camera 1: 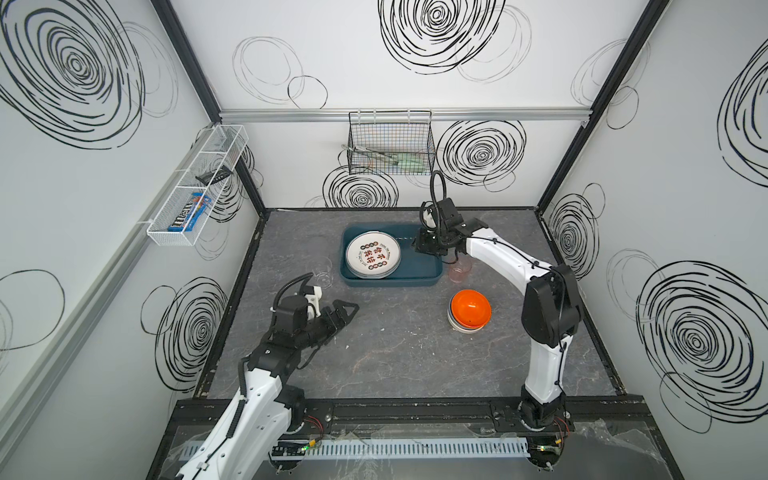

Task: Place the mixed dishes into the plastic bin
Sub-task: 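Open the right gripper and draw it back from the bin, then move the right gripper to the orange bowl rim atop the bowl stack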

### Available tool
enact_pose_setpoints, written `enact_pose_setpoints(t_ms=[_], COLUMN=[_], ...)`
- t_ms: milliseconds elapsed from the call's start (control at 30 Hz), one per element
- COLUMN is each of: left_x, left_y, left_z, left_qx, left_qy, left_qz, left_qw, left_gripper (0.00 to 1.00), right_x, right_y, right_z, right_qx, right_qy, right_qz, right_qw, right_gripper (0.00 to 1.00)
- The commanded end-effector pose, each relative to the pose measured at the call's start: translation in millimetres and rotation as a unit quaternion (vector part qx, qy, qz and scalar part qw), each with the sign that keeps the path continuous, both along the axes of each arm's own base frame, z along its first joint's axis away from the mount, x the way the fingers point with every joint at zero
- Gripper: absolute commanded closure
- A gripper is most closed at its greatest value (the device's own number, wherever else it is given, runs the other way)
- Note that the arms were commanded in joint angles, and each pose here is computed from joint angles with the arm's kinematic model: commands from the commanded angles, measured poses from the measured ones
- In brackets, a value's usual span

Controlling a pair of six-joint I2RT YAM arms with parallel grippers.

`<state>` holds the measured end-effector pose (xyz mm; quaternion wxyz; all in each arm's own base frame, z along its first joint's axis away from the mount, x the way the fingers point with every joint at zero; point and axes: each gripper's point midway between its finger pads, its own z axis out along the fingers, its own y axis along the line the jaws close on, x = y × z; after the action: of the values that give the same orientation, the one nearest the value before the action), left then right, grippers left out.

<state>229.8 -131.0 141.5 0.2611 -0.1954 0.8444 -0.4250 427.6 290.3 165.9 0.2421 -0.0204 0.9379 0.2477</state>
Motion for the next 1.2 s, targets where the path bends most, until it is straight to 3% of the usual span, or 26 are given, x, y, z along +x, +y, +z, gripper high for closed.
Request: enact_pose_setpoints(t_ms=[0, 333, 700, 967, 1167], left_x=[6, 6, 0, -10, -17], left_y=[-5, -39, -92, -118, -125], left_z=[18, 30, 39, 30, 24], left_qx=[0.03, 0.086, 0.123, 0.141, 0.138], left_qy=[-0.035, -0.058, -0.09, -0.097, -0.097], left_qz=[-0.021, -0.109, -0.2, -0.234, -0.241], left_qw=[0.999, 0.989, 0.968, 0.957, 0.956], left_gripper=[0.08, 0.1, 0.1, 0.1, 0.1], right_x=[-16, -81, -135, -163, -177], right_y=[-17, -89, -184, -215, -212], right_z=[9, 11, 5, -25, -53], right_qx=[-0.014, -0.04, -0.096, -0.135, -0.121], right_qy=[0.004, 0.035, 0.076, 0.128, 0.175], right_qz=[0.0, -0.021, -0.112, -0.149, -0.151], right_qw=[1.0, 0.998, 0.986, 0.971, 0.965], right_gripper=[0.61, 0.59, 0.6, 0.55, 0.58])
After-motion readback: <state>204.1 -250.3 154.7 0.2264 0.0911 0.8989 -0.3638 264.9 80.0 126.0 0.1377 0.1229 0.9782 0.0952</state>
